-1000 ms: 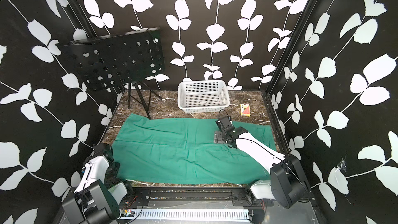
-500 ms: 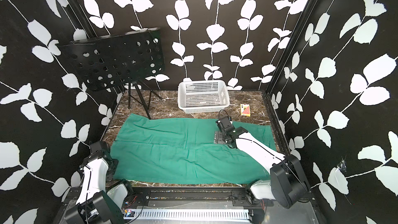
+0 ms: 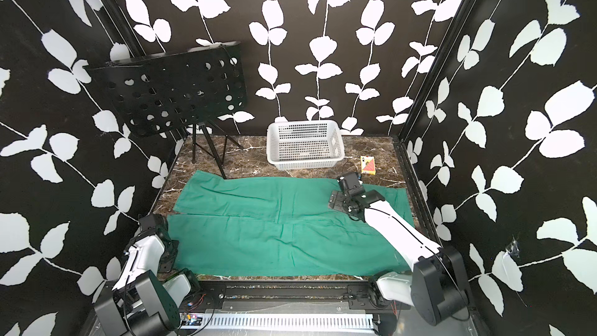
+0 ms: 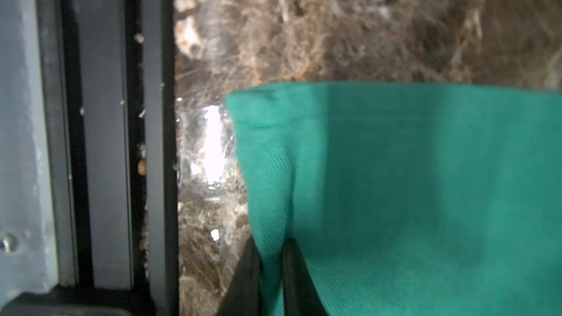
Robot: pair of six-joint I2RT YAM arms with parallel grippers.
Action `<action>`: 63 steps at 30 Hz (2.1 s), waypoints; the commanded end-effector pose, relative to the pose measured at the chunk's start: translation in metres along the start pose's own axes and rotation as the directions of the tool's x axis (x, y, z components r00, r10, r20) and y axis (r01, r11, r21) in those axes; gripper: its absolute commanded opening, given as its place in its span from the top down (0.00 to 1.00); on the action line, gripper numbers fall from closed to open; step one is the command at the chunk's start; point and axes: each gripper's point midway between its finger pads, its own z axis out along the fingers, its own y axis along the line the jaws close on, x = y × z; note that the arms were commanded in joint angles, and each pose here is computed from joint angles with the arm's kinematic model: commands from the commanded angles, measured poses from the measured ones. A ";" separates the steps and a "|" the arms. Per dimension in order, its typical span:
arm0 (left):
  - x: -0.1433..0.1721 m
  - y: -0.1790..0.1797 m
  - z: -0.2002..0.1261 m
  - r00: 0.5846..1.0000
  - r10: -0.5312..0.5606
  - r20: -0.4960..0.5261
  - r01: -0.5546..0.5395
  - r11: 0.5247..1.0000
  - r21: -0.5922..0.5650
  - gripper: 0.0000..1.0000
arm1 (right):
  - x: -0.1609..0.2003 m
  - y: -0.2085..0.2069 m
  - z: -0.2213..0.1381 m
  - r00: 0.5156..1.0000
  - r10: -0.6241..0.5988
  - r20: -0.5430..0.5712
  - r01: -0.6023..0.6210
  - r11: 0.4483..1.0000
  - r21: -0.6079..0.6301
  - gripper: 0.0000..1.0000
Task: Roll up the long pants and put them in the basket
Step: Fold the long pant at the center of the board.
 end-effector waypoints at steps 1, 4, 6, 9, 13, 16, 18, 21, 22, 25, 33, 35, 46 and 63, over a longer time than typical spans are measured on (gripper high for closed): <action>0.006 -0.007 0.008 1.000 -0.022 -0.017 0.023 0.998 0.054 1.00 | 0.017 -0.028 -0.008 0.985 0.158 -0.063 -0.157 0.987 0.018 0.03; 0.007 -0.011 0.009 1.000 -0.022 -0.017 0.023 0.996 0.084 1.00 | 0.023 -0.048 -0.022 0.963 0.255 -0.085 -0.252 0.967 0.044 0.05; 0.007 -0.015 0.007 1.000 -0.012 -0.017 0.014 0.994 0.107 1.00 | 0.033 -0.061 -0.030 0.953 0.277 -0.120 -0.266 0.959 0.101 0.08; 0.004 -0.028 0.000 1.000 0.018 -0.020 -0.015 0.986 0.163 1.00 | 0.048 -0.088 -0.041 0.942 0.291 -0.166 -0.249 0.940 0.234 0.14; -0.001 -0.041 -0.012 0.999 0.042 -0.016 -0.038 0.976 0.217 1.00 | 0.054 -0.129 -0.048 0.901 0.406 -0.152 -0.329 0.869 0.369 0.22; -0.004 -0.042 -0.017 0.999 0.050 -0.012 -0.046 0.975 0.220 1.00 | 0.059 -0.158 -0.046 0.813 0.574 -0.096 -0.495 0.769 0.406 0.21; -0.004 -0.041 -0.017 0.999 0.050 -0.012 -0.046 0.975 0.215 1.00 | 0.067 -0.178 -0.048 0.742 0.668 -0.052 -0.580 0.679 0.449 0.22; -0.003 -0.039 -0.016 0.999 0.038 -0.014 -0.035 0.977 0.209 1.00 | 0.082 -0.198 -0.054 0.639 0.769 0.006 -0.670 0.553 0.495 0.25; -0.002 -0.039 -0.015 0.999 0.037 -0.016 -0.033 0.978 0.208 1.00 | 0.087 -0.202 -0.056 0.609 0.793 0.024 -0.692 0.516 0.506 0.28; -0.002 -0.038 -0.015 0.999 0.033 -0.020 -0.029 0.978 0.206 1.00 | 0.096 -0.219 -0.064 0.532 0.841 0.104 -0.750 0.410 0.520 0.38; -0.001 -0.039 -0.015 0.999 0.035 -0.026 -0.029 0.979 0.201 1.00 | 0.119 -0.264 -0.080 0.401 0.870 0.286 -0.796 0.176 0.580 0.58; -0.001 -0.039 -0.014 0.999 0.037 -0.027 -0.031 0.979 0.199 1.00 | 0.128 -0.265 -0.072 0.379 0.881 0.283 -0.799 0.157 0.581 0.60; -0.003 -0.035 -0.015 0.999 0.033 -0.028 -0.027 0.985 0.170 1.00 | 0.119 -0.275 -0.043 0.378 0.885 0.273 -0.817 0.180 0.547 0.59; -0.014 -0.036 -0.031 0.999 -0.026 -0.021 0.029 0.989 0.148 1.00 | 0.114 -0.262 -0.007 0.417 0.895 0.160 -0.774 0.257 0.578 0.50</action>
